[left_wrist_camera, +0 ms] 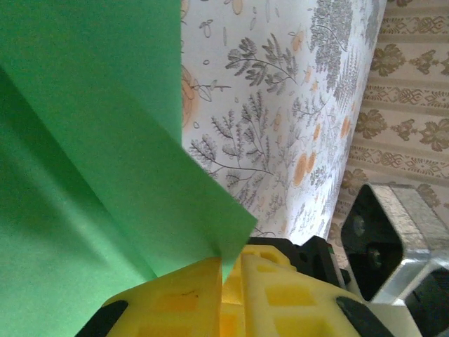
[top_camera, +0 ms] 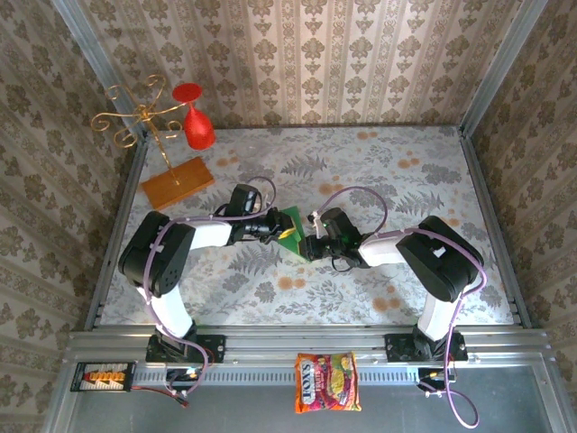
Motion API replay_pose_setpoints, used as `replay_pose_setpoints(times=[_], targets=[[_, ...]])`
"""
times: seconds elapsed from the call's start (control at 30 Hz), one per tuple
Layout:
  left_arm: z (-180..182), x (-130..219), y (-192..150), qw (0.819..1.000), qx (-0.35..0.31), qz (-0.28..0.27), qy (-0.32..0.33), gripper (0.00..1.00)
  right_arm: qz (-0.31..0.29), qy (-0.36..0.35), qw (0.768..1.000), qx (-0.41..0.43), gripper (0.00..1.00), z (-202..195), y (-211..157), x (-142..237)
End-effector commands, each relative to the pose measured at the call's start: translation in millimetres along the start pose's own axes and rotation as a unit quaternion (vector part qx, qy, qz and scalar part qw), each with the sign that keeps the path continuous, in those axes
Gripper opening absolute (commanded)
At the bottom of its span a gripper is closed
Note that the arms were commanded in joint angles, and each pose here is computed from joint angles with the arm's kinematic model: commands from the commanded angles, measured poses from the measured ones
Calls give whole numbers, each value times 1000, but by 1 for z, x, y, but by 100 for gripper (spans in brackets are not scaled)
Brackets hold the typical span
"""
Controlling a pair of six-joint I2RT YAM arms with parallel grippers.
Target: Fold a paper plane with a square sheet of paper (pick it up from the middle)
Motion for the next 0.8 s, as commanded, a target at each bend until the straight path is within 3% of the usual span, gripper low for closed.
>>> replay_pose_setpoints(times=[0.0, 0.37, 0.77], targets=[[-9, -4, 5, 1000, -12, 8, -17, 14, 75, -7, 997, -30, 22, -6, -26, 2], [-7, -10, 9, 1000, -13, 19, -4, 14, 62, -3, 996, -57, 30, 4, -3, 23], [-5, -15, 8, 999, -12, 30, -1, 14, 71, -17, 995, -65, 30, 4, 1, 23]])
Point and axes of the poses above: each hand's point on the last joint's axis, 136 mm out from that joint toward the fingers, its own x axis back along the fingers, its own z axis along the line the jaws close on, y = z × x, the point moved 10 cm from there along x, back along the fingers, and after that the axes turned 10 degrees about x, right-handed, at the moved point
